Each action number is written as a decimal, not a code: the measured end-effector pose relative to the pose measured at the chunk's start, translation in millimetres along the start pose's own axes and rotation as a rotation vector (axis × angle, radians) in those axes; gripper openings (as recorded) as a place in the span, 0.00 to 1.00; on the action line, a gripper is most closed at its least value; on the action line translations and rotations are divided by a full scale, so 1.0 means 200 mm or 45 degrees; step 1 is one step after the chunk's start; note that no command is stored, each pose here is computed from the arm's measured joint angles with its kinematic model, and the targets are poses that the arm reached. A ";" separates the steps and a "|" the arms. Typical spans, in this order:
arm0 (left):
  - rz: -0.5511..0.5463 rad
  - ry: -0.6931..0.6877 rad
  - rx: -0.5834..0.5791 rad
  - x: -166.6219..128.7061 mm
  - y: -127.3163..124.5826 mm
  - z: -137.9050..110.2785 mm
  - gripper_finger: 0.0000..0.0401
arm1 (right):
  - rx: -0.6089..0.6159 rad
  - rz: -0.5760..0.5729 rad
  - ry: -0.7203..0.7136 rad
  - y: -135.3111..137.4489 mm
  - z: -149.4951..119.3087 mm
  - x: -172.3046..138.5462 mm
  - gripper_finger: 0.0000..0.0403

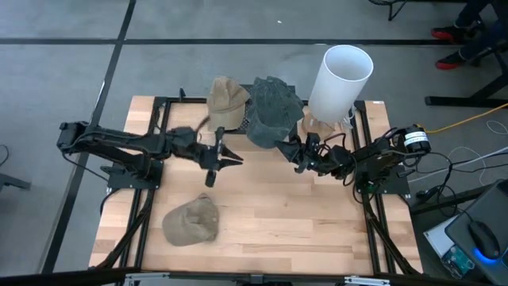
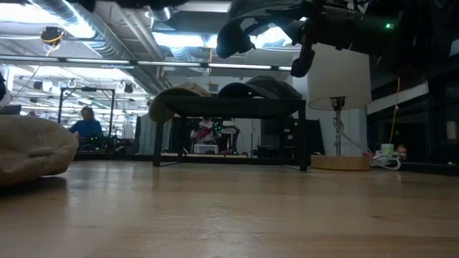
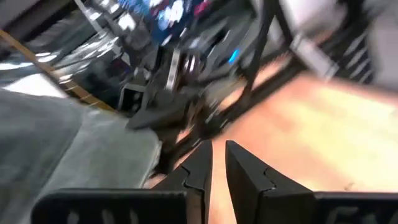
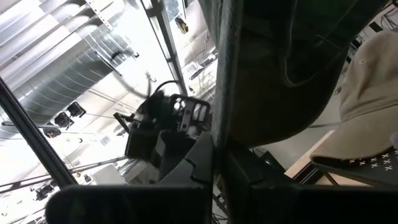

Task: Pick & Place hat
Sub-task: Stack the dark green cap on top of the other dark green cap on the shelf

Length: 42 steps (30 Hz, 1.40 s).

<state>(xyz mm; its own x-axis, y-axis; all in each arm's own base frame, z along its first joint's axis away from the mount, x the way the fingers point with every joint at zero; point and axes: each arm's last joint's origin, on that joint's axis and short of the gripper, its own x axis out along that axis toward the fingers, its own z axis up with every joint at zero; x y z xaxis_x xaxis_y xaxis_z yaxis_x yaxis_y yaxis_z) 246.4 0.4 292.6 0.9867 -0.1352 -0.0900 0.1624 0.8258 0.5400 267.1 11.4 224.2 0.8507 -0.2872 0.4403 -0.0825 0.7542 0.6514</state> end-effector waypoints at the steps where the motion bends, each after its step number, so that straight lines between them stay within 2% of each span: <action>1: 0.042 0.057 0.059 0.00 -0.02 0.00 0.09 | 0.000 0.000 0.000 0.00 0.00 0.00 0.04; 4: 0.167 0.215 0.193 0.03 -0.08 0.01 0.08 | 0.000 0.000 0.000 0.00 0.00 0.00 0.04; 7: 0.249 0.299 0.327 0.06 -0.12 0.01 0.09 | -0.001 0.000 0.000 0.00 0.00 0.00 0.04; 15: 0.420 0.368 0.643 0.17 -0.15 0.00 0.13 | -0.005 0.001 0.001 0.00 0.00 0.00 0.04; 17: 0.463 0.352 0.647 0.18 -0.14 -0.01 0.16 | -0.005 0.016 0.012 0.00 0.00 0.00 0.04; 20: 0.518 0.342 0.570 0.20 -0.13 -0.02 0.19 | -0.005 0.019 0.014 0.00 0.00 0.00 0.04; 24: 0.603 0.434 0.547 0.21 -0.12 -0.04 0.23 | -0.005 0.019 0.015 0.00 0.00 0.00 0.04; 38: 0.592 0.674 0.838 0.26 -0.15 -0.12 0.27 | -0.006 0.009 0.014 0.00 0.00 0.00 0.04; 42: 0.644 0.654 0.891 0.28 -0.15 -0.11 0.27 | 0.004 0.016 0.004 0.00 0.00 0.00 0.04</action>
<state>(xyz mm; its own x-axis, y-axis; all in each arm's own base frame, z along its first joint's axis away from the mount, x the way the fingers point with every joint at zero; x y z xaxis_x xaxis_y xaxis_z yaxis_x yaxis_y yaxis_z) 296.2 -19.6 253.4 0.8465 0.5318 0.0252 -0.1489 0.1909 0.9702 267.1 11.7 225.0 0.8513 -0.2758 0.4464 -0.0948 0.7559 0.6478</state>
